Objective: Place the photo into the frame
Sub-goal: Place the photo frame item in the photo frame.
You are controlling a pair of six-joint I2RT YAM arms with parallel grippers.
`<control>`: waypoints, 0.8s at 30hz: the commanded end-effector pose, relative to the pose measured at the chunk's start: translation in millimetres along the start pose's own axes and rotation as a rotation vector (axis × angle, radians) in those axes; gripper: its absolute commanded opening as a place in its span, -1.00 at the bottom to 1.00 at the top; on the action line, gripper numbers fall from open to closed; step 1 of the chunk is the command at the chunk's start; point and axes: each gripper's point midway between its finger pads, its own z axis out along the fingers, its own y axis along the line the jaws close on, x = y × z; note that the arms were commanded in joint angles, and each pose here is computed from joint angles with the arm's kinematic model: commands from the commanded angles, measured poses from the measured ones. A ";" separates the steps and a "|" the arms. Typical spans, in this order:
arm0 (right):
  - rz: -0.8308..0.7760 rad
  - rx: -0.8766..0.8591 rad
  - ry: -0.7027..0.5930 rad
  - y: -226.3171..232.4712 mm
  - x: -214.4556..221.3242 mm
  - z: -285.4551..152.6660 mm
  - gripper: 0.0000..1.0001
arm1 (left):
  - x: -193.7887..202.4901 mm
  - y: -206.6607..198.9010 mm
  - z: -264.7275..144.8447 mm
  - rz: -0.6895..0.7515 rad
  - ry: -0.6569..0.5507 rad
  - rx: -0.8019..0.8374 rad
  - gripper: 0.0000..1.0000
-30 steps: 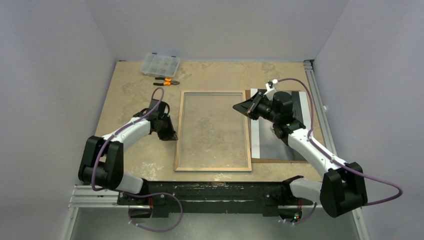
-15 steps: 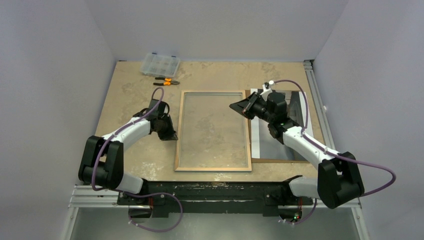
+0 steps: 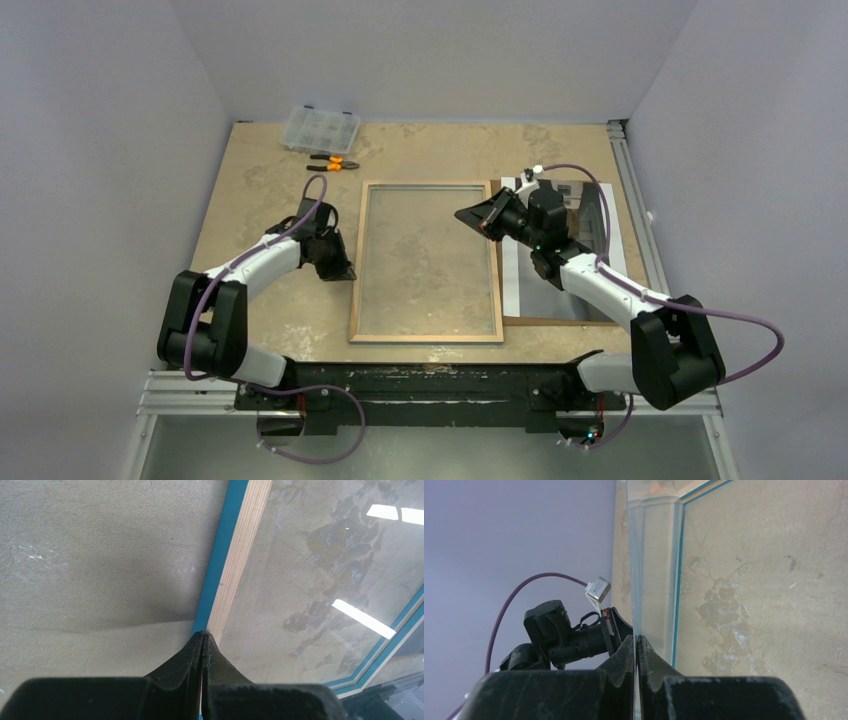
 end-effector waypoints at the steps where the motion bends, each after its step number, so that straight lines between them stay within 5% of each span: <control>1: -0.003 -0.070 -0.038 17.9 -7.4 0.5 -1.00 | 10.2 11.7 13.2 -0.005 0.031 -0.033 -1.00; 24: 0.011 -0.144 -0.049 63.6 -16.9 -12.7 -1.00 | 10.4 11.2 14.4 -0.002 0.036 -0.031 -1.00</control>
